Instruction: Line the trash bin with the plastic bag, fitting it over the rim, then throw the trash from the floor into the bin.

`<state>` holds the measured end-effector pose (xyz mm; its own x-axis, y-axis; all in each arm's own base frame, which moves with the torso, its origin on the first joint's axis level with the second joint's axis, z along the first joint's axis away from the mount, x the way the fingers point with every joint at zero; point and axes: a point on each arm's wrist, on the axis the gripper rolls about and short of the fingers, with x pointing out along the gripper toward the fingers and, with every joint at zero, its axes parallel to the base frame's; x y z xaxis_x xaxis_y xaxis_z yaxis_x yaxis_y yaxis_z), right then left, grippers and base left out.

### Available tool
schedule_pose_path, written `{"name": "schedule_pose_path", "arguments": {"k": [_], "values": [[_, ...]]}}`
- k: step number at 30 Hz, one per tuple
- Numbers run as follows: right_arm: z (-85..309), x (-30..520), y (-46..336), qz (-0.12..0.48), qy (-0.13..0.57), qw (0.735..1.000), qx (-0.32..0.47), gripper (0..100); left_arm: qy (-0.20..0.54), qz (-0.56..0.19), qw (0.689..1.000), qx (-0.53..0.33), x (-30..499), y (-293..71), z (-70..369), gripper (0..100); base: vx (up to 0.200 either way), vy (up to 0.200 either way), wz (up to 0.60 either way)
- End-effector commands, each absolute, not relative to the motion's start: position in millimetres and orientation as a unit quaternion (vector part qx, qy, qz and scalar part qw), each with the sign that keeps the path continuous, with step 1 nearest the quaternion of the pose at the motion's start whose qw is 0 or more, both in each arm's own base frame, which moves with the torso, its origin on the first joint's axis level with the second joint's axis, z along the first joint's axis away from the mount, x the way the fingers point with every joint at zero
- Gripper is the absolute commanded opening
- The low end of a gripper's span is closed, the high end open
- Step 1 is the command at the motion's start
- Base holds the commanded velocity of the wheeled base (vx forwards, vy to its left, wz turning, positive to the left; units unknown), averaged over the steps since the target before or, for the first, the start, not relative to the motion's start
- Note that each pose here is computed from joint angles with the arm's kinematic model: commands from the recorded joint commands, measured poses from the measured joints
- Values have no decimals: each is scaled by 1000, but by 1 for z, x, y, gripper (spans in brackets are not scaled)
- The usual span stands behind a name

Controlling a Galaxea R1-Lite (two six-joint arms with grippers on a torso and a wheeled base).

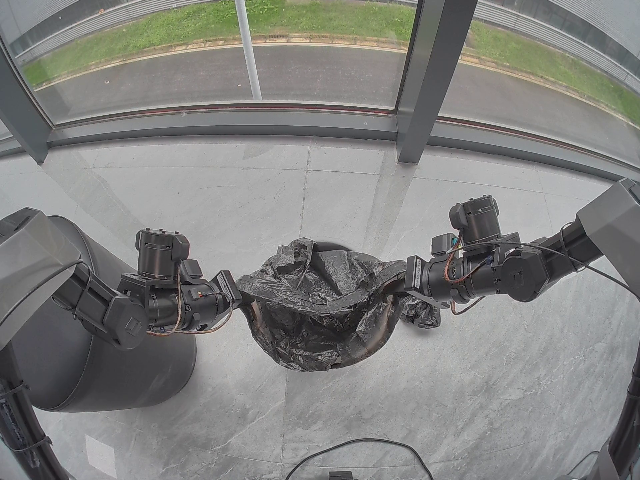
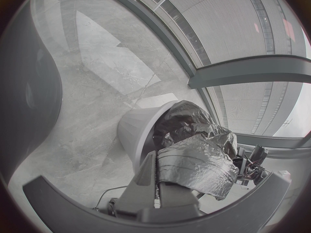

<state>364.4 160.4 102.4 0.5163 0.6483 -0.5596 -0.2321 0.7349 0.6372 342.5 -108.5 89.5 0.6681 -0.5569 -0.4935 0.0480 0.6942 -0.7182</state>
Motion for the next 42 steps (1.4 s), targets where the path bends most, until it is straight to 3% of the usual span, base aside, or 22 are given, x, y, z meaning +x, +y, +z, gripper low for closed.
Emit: {"name": "schedule_pose_path", "arguments": {"k": [1,42], "values": [[97,368,158,262,414,835,250,0,372,-172,845,-342,355,-108,79,0,0,0,0],[72,382,146,256,407,848,224,0,355,-166,862,-322,404,-102,77,0,0,0,0]]}}
